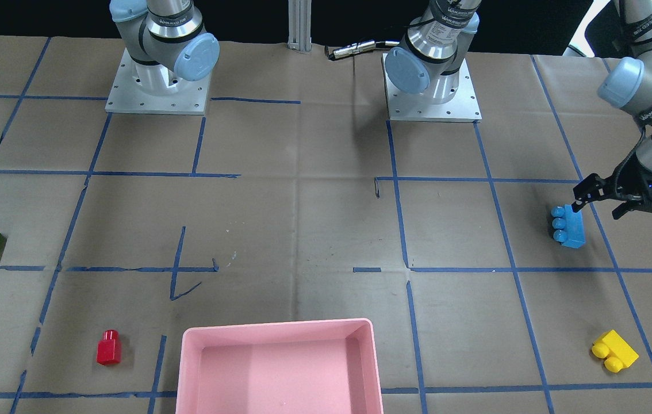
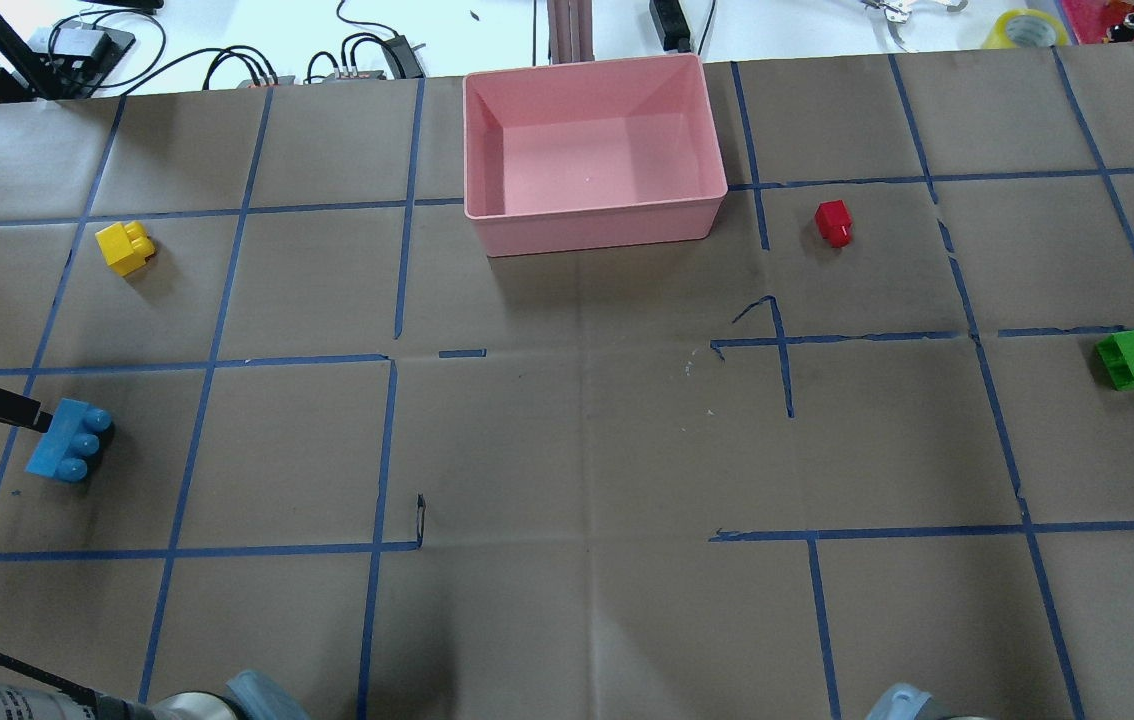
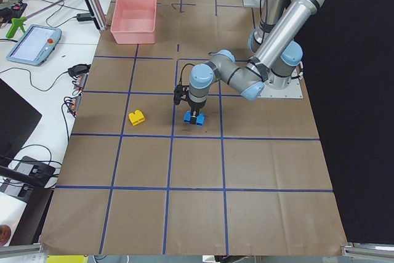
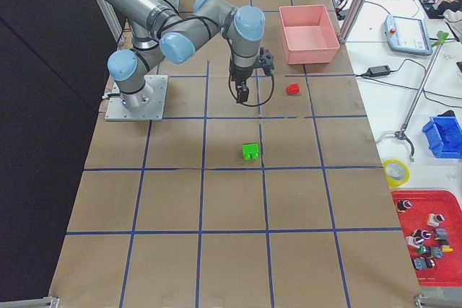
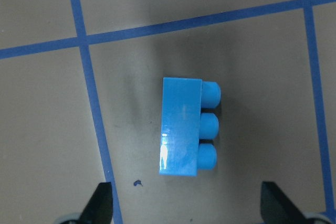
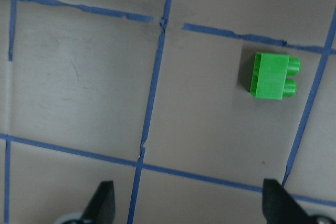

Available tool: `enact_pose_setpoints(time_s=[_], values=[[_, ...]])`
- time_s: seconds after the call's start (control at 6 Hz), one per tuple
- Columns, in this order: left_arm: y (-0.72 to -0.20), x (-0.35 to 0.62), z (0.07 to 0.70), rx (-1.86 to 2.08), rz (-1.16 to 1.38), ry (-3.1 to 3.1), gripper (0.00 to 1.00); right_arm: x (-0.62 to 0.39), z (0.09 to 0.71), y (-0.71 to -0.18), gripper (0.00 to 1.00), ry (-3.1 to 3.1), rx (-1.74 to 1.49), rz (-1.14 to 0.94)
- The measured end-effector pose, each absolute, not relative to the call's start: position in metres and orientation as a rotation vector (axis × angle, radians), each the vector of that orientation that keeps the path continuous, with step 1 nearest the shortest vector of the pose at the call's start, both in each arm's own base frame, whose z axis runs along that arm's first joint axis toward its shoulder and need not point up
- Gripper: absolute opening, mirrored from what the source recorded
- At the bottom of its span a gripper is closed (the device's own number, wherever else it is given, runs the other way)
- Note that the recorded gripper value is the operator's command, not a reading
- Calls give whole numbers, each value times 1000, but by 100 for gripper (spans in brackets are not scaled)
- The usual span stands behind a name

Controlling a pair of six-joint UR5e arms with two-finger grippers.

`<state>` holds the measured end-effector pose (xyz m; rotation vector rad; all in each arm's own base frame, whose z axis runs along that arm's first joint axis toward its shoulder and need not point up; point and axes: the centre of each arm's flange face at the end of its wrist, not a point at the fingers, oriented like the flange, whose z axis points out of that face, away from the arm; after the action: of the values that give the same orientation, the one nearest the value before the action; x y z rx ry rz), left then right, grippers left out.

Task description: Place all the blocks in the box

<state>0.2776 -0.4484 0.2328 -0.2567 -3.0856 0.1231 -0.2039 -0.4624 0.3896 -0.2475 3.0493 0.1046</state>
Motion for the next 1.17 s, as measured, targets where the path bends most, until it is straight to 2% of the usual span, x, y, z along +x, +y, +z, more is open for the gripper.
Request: enact_pose_setpoints(time_s=[0.33, 1.17], values=[[-461, 267, 212, -299, 131, -3065, 99, -244, 335, -471, 100, 3153, -177, -53], [-466, 268, 177, -334, 85, -3032, 98, -279, 249, -495, 97, 3140, -133, -168]])
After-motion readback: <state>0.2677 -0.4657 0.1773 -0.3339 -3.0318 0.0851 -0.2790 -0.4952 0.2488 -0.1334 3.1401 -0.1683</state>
